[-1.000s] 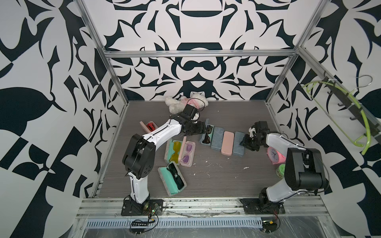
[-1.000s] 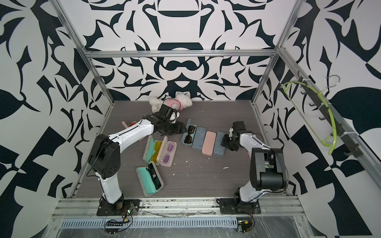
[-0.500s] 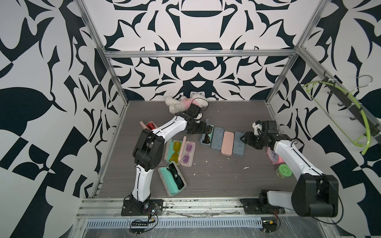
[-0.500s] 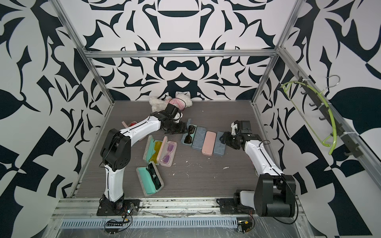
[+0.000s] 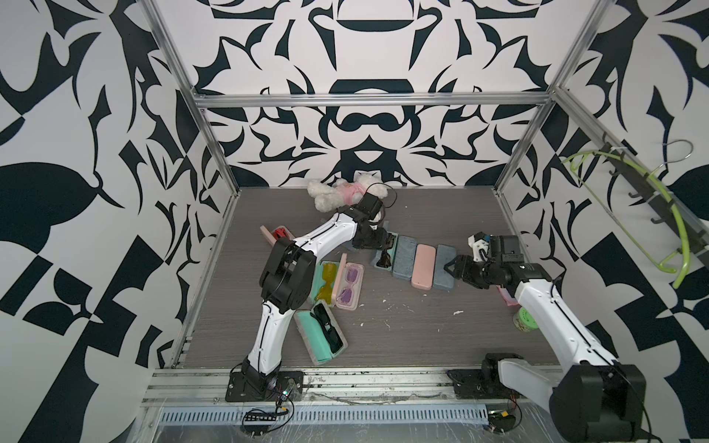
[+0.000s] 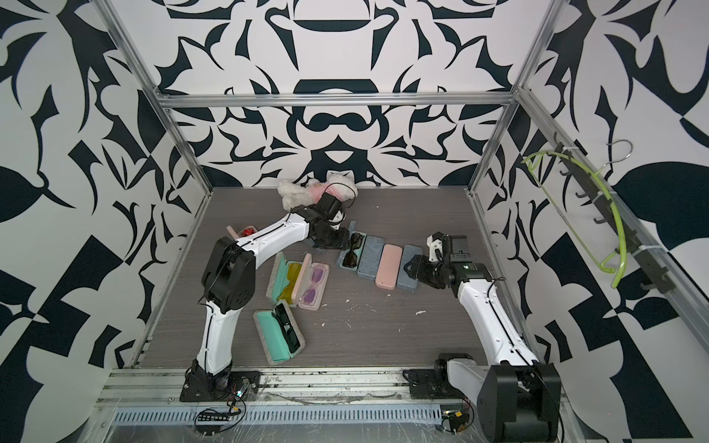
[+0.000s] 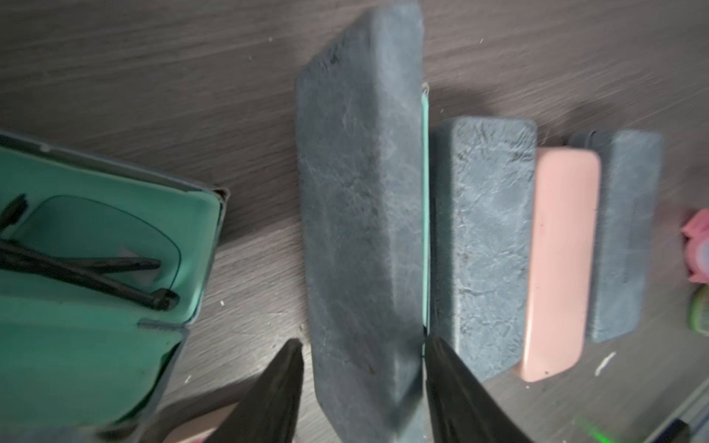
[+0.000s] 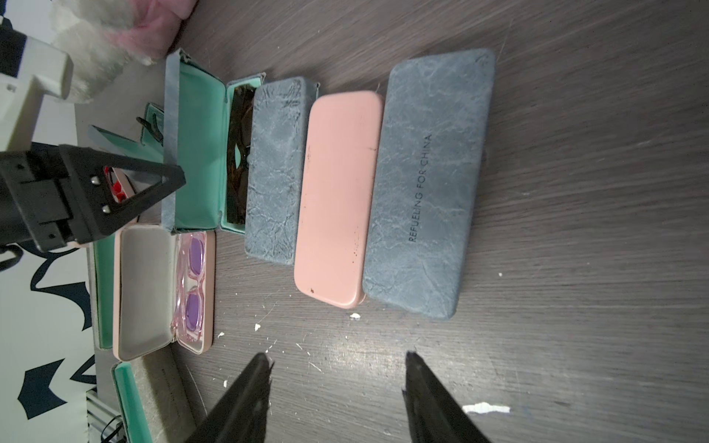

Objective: Close the glasses case
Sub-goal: Pick up the glasses case at the center of the board.

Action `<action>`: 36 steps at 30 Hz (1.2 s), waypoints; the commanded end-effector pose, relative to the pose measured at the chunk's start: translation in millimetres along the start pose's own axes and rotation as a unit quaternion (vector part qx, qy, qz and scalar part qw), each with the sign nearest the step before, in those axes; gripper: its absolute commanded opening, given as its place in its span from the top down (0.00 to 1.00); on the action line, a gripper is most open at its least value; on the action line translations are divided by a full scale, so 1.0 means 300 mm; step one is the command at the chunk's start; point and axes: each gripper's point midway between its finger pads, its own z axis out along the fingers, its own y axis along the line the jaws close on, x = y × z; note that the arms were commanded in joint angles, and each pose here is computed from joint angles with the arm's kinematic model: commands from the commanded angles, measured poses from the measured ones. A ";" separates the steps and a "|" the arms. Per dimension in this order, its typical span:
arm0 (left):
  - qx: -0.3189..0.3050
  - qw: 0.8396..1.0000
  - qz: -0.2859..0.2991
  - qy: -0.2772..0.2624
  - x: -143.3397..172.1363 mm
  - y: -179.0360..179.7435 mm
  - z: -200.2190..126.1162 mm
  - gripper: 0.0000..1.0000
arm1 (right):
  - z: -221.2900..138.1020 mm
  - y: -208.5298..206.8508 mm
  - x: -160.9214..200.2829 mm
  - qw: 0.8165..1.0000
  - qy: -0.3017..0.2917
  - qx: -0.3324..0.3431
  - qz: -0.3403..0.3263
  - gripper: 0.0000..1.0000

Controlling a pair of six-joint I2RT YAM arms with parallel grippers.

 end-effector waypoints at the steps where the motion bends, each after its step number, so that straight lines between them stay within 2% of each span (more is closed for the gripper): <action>1: -0.031 0.999 0.018 0.020 0.026 0.014 0.019 0.48 | -0.006 0.013 0.017 1.000 0.004 -0.007 -0.004 0.42; 9: -0.064 0.997 0.030 0.026 0.034 0.028 0.028 0.62 | -0.005 0.014 0.024 1.000 0.006 -0.006 -0.008 0.42; 15: -0.083 0.996 0.033 0.013 0.018 0.035 0.002 0.67 | -0.010 0.018 0.019 1.000 0.004 -0.004 -0.011 0.42; 36: -0.130 0.990 0.050 -0.012 0.026 0.046 -0.132 0.71 | -0.021 0.030 0.029 1.000 0.001 -0.006 -0.014 0.44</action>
